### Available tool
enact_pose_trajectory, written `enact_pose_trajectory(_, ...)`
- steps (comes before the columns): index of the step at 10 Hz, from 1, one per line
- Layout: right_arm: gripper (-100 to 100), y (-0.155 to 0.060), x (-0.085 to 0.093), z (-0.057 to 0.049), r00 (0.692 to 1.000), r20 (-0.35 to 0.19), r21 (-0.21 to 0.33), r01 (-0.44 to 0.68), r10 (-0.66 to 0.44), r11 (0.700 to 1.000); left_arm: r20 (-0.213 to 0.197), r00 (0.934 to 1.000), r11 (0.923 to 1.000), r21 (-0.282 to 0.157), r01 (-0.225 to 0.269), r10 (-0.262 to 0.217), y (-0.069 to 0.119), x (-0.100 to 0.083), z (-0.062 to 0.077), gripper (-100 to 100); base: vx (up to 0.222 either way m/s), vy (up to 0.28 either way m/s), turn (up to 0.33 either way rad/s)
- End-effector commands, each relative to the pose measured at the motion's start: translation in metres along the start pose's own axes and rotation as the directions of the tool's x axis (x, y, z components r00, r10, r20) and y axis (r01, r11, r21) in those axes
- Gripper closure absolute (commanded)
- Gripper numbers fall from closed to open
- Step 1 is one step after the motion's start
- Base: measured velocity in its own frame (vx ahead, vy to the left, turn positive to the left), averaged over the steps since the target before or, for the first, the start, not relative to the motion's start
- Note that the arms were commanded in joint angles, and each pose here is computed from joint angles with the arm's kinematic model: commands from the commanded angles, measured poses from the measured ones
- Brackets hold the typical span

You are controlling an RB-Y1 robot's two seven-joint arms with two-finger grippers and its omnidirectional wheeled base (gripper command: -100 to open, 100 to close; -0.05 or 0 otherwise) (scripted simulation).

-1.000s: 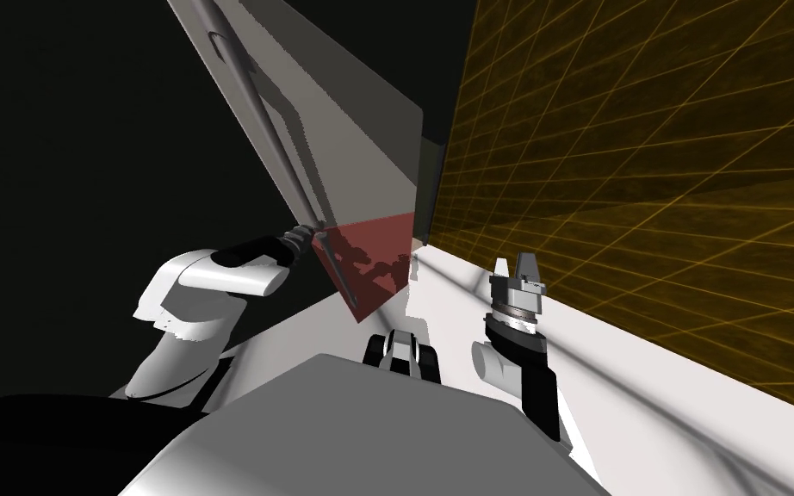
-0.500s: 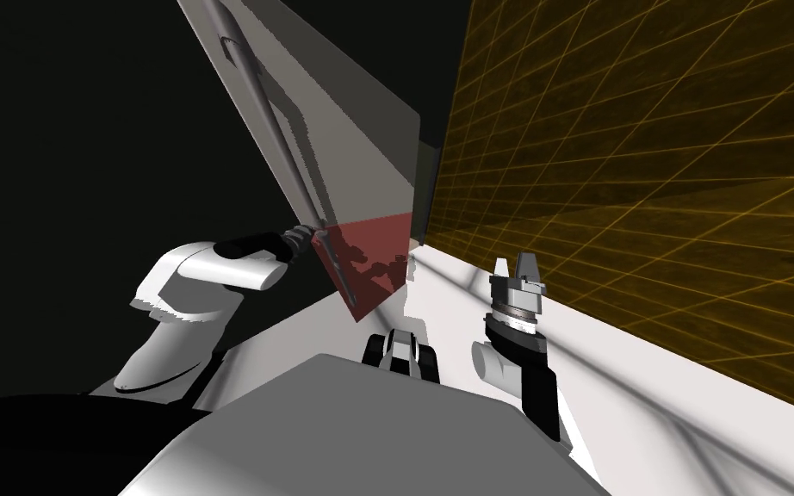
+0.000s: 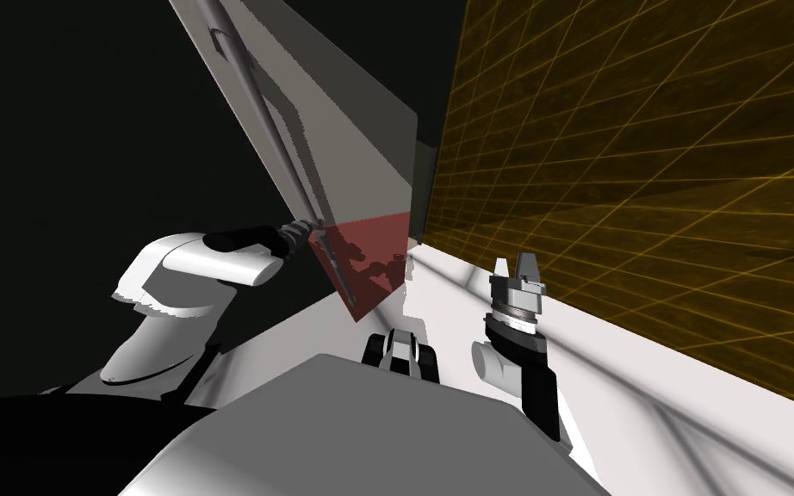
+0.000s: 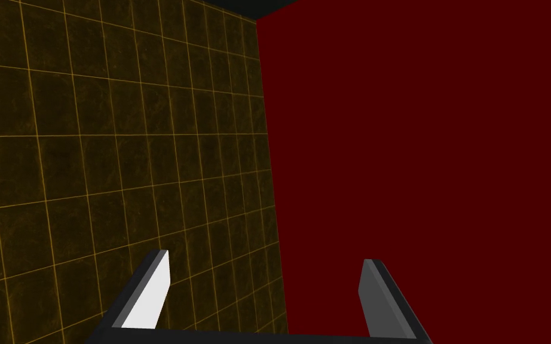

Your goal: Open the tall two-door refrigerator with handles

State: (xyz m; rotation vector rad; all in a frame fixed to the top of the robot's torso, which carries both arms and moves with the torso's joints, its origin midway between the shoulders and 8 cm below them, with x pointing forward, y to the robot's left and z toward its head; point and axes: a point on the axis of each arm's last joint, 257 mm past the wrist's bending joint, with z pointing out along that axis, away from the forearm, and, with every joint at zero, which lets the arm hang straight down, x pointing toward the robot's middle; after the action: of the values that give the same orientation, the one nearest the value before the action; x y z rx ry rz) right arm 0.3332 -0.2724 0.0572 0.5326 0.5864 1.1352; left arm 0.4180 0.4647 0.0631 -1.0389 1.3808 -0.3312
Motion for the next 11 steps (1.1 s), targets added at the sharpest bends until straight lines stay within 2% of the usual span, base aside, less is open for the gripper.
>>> enact_pose_trajectory(1, 0, 0.0, 0.0, 0.0, 1.0, 0.0, 0.0, 0.0, 0.0, 1.0, 0.036, 0.999, 0.9989, 0.036, -0.028, 0.027, -0.0213, -0.018, -0.0067, -100, -0.027, 0.016, -0.057)
enact_pose_trajectory(11, 0, 0.0, 0.0, 0.0, 1.0, 0.0, 0.0, 0.0, 0.0, 1.0, 0.042, 0.998, 0.998, 0.039, -0.049, 0.047, -0.0284, -0.0234, -0.0095, -100, -0.007, 0.003, -0.014)
